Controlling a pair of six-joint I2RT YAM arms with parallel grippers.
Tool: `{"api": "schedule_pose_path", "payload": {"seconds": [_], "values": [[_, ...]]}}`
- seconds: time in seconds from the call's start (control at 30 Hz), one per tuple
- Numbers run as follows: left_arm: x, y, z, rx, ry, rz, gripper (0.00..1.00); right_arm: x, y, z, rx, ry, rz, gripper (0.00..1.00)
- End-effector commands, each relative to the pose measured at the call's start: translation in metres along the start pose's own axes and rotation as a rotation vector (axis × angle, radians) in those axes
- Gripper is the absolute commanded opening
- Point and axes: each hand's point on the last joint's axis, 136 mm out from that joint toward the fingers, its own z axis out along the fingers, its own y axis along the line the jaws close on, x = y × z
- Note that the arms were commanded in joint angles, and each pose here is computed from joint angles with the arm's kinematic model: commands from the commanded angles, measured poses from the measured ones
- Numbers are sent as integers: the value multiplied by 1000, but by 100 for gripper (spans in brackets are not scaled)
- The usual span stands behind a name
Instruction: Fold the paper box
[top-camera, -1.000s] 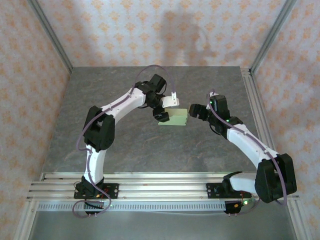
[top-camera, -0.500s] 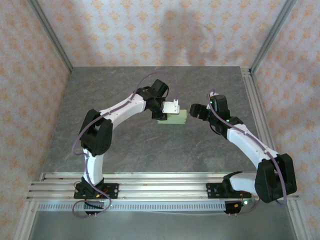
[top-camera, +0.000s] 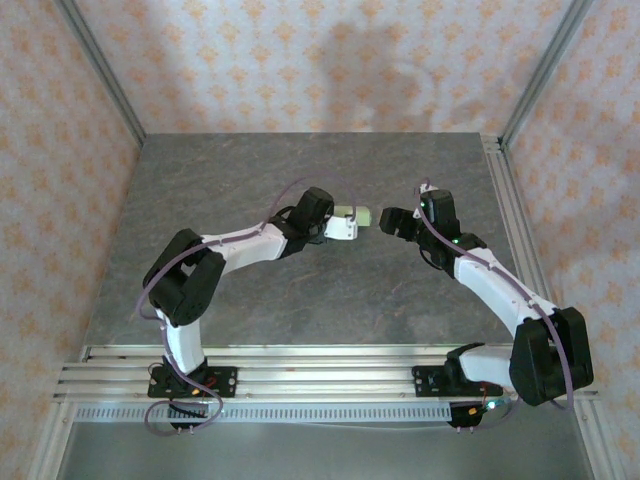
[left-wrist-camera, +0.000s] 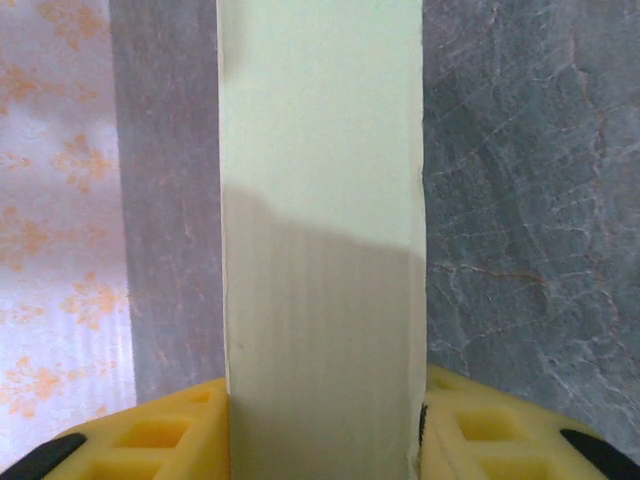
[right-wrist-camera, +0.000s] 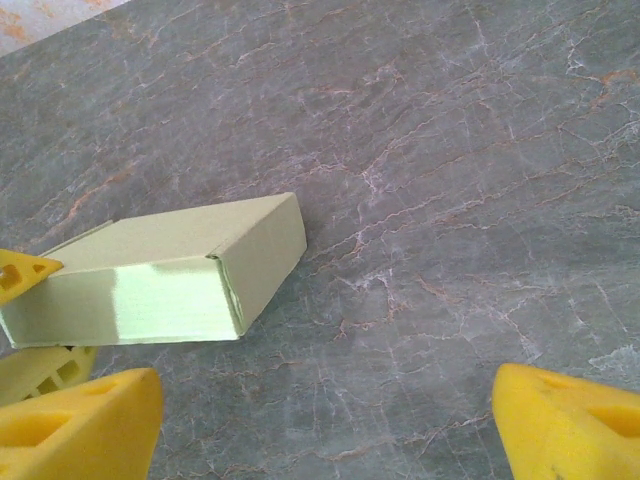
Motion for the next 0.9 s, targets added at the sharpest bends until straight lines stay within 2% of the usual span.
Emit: {"api": "schedule_pose_path", "payload": {"seconds": [0.0,0.2,0.4,0.73,0.87], "values": [[9,7,8,-66,52,20,47,0,-5,3,15,-4,5,85],[8,7,8,-59,51,1,69,-1,-4,2,12,-4,5,85],[7,7,9,-58,49,-12,82,0,-4,1,11,-3,4,85],[9,1,13,-28,62,-45,96,-3,-2,1,0,-12,9,85],[8,10,7,-65,35,-138,97,-6,-1,2,-21,-27,36,85]]}}
